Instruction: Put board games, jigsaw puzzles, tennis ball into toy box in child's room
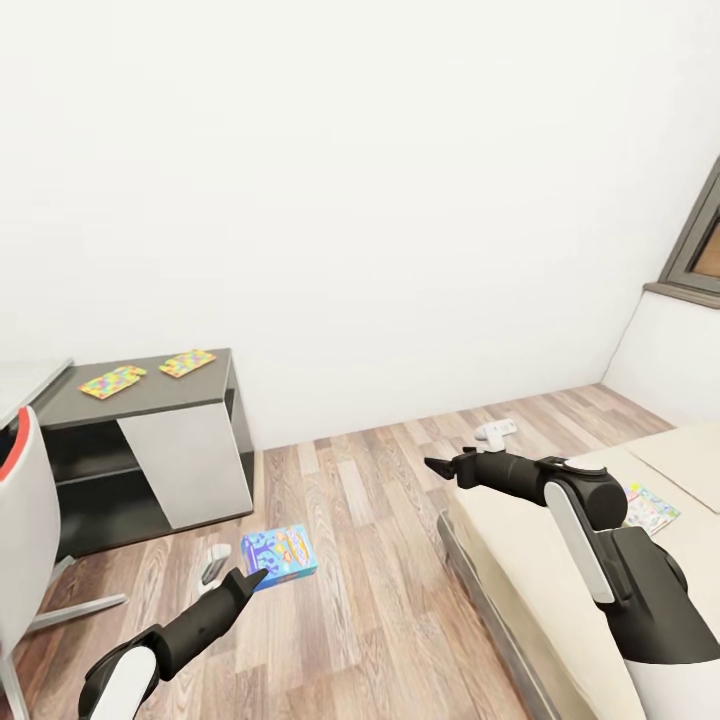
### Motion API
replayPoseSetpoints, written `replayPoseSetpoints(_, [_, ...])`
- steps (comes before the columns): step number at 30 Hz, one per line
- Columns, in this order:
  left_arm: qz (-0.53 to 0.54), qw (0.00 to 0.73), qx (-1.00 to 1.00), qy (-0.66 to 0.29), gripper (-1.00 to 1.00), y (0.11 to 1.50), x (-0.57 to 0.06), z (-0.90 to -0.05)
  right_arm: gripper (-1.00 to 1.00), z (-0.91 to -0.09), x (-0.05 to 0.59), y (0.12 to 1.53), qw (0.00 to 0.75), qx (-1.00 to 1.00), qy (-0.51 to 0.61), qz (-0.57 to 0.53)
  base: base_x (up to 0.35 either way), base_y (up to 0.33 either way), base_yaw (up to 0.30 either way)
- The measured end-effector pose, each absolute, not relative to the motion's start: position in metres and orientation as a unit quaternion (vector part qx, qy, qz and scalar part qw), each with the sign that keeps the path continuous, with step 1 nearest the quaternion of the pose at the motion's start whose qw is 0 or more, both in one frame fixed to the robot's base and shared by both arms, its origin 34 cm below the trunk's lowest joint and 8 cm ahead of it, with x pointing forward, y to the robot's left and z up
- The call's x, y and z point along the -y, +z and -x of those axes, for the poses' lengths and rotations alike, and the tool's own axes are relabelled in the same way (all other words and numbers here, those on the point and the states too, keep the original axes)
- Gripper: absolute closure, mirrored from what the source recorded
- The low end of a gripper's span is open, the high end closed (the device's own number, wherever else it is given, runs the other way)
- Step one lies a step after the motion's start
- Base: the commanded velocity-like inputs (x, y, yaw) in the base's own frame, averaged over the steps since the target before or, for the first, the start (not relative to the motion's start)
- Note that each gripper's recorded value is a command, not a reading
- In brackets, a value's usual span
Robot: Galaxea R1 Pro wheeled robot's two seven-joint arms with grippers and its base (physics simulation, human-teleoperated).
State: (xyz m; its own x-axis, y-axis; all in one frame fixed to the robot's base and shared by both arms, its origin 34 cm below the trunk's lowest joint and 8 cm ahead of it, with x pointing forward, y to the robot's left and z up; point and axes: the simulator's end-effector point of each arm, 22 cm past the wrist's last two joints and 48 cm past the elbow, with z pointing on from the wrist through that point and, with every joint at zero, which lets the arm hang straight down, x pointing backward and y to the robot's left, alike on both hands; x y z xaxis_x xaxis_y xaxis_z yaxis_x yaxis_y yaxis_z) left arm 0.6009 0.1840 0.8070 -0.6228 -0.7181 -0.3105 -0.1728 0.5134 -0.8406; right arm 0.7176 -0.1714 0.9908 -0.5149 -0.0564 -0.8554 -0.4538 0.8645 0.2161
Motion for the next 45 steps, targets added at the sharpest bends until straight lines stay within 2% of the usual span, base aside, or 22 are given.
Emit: replayPoseSetpoints(45, [0.279,0.333,-0.801,-0.412,1.0,0.867,-0.182,-0.593,-1.0,-0.705,0.173,1.051,0.454,-0.851,0.218,0.146,0.0,0.0,0.012])
